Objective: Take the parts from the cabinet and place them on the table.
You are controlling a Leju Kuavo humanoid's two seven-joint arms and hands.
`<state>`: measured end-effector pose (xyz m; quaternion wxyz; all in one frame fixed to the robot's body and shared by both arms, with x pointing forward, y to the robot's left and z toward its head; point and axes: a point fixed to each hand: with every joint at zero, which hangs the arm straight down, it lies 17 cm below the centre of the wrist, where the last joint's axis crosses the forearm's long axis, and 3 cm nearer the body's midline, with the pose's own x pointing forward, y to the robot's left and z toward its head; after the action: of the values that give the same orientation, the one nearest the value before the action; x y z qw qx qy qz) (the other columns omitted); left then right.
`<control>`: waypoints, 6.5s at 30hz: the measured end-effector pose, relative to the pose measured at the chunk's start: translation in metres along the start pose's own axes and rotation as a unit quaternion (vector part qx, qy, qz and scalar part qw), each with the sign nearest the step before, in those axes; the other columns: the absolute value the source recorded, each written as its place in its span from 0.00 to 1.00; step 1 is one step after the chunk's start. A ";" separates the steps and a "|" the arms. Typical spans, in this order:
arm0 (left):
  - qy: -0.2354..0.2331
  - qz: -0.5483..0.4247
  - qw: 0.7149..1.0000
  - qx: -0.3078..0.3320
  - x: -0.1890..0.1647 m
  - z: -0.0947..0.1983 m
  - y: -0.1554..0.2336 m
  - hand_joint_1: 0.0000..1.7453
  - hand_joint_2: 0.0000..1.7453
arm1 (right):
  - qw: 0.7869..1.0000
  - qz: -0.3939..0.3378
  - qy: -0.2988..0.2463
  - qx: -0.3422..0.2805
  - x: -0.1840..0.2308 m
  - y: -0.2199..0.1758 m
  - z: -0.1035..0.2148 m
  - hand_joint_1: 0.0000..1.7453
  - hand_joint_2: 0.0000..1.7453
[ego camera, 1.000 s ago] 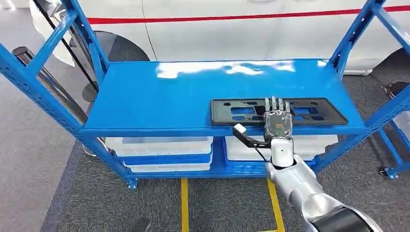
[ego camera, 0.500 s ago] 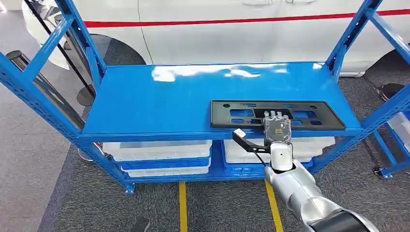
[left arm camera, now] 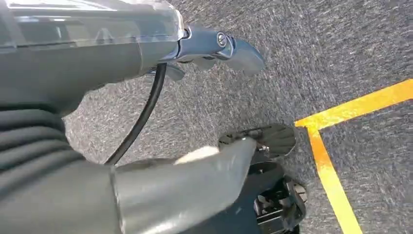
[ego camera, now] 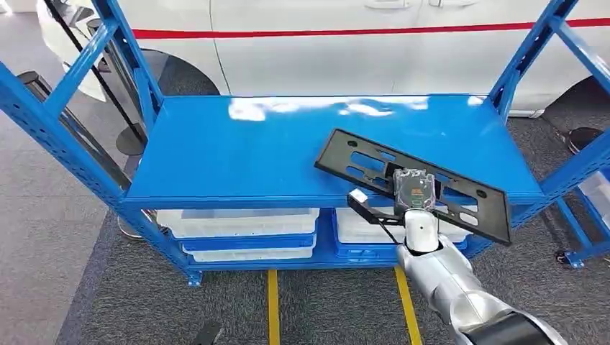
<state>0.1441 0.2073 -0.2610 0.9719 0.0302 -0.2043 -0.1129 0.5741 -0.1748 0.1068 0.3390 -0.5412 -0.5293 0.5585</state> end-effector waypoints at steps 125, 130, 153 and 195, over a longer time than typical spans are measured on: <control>-0.036 0.007 0.999 -0.019 0.035 -0.001 -0.013 0.00 1.00 | 0.988 0.103 -0.096 -0.058 0.032 -0.033 -0.013 1.00 1.00; -0.036 0.004 0.999 -0.020 0.034 -0.001 -0.013 0.00 1.00 | 0.989 0.097 -0.095 -0.052 0.032 -0.028 -0.010 1.00 1.00; -0.033 -0.003 0.999 -0.014 0.025 0.000 -0.010 0.00 1.00 | 0.994 0.061 -0.078 -0.043 0.025 -0.025 -0.010 1.00 1.00; -0.032 -0.012 0.999 -0.012 0.019 0.000 -0.007 0.00 1.00 | 0.996 0.043 -0.068 -0.028 0.019 -0.011 -0.002 1.00 1.00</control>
<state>0.1601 0.1963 -0.2544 0.9637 0.0180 -0.2335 -0.1280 0.5700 -0.1540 0.1130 0.2624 -0.5334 -0.5426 0.5934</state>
